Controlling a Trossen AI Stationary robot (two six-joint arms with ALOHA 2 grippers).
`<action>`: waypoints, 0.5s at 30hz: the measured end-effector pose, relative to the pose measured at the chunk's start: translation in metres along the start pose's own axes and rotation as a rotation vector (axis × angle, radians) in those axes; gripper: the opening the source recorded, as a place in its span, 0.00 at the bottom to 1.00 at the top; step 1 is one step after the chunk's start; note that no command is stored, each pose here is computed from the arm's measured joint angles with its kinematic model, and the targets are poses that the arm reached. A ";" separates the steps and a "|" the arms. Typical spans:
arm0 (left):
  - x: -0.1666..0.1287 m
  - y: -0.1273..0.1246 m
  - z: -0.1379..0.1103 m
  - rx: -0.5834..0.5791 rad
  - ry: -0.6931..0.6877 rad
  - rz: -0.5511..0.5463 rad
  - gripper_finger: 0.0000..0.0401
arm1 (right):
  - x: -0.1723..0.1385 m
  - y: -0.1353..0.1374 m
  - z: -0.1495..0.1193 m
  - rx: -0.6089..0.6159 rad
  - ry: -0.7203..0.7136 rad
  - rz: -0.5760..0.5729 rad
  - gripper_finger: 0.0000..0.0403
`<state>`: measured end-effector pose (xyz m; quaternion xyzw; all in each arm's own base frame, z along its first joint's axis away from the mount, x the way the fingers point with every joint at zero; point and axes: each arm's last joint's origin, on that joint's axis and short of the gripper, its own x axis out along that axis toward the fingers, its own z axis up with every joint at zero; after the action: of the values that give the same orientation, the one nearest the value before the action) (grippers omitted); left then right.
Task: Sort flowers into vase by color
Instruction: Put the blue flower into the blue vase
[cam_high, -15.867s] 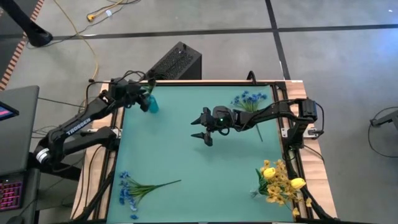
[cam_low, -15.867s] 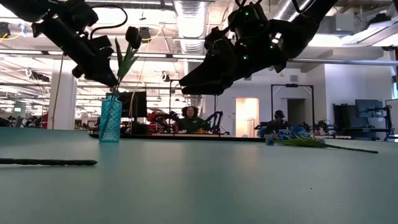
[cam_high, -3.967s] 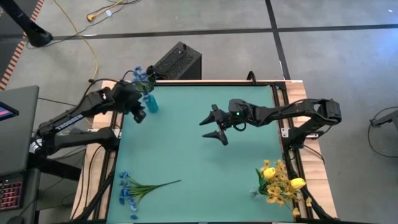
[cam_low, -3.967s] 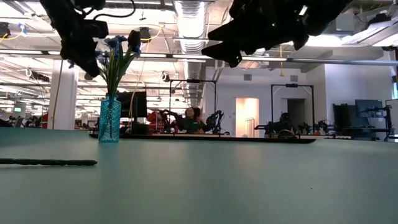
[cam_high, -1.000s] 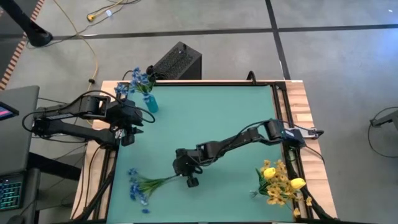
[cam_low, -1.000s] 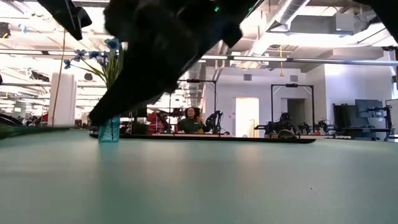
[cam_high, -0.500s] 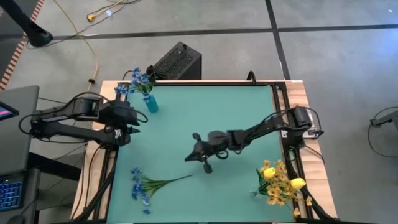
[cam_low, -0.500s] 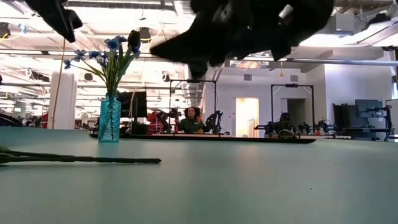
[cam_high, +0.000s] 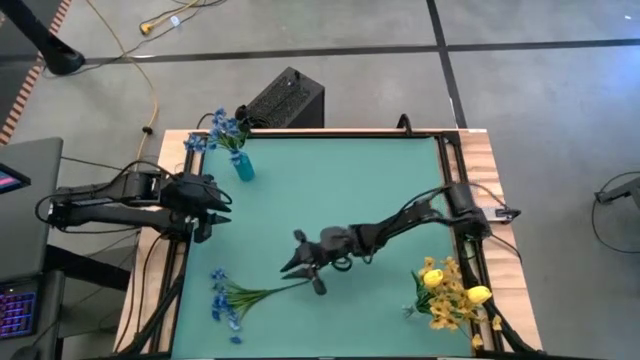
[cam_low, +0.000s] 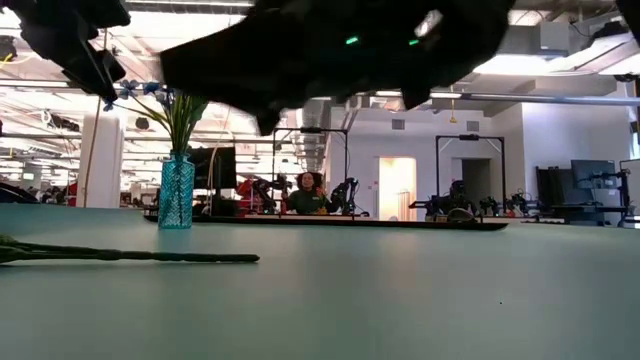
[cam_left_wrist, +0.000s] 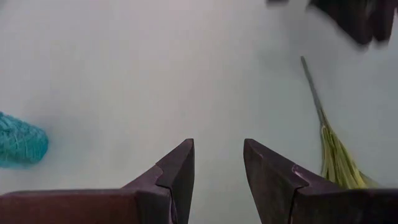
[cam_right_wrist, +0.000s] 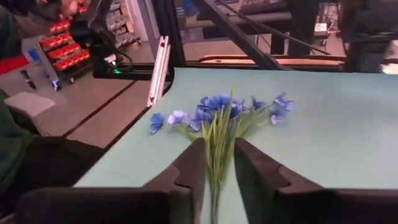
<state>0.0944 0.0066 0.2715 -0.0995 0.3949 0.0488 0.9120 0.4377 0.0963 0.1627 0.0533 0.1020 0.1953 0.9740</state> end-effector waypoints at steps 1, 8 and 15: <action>0.000 0.000 0.001 0.001 -0.008 -0.001 0.31 | 0.008 -0.001 -0.002 -0.009 0.010 -0.001 0.30; 0.000 0.000 0.001 0.002 -0.012 -0.004 0.31 | 0.059 -0.013 -0.024 -0.016 0.237 -0.016 0.54; 0.000 -0.001 0.001 0.020 -0.006 -0.025 0.31 | 0.083 -0.012 -0.036 -0.039 0.384 0.004 0.65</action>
<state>0.0954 0.0060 0.2722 -0.0950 0.3915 0.0335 0.9147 0.5095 0.1203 0.1110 -0.0038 0.2821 0.2057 0.9371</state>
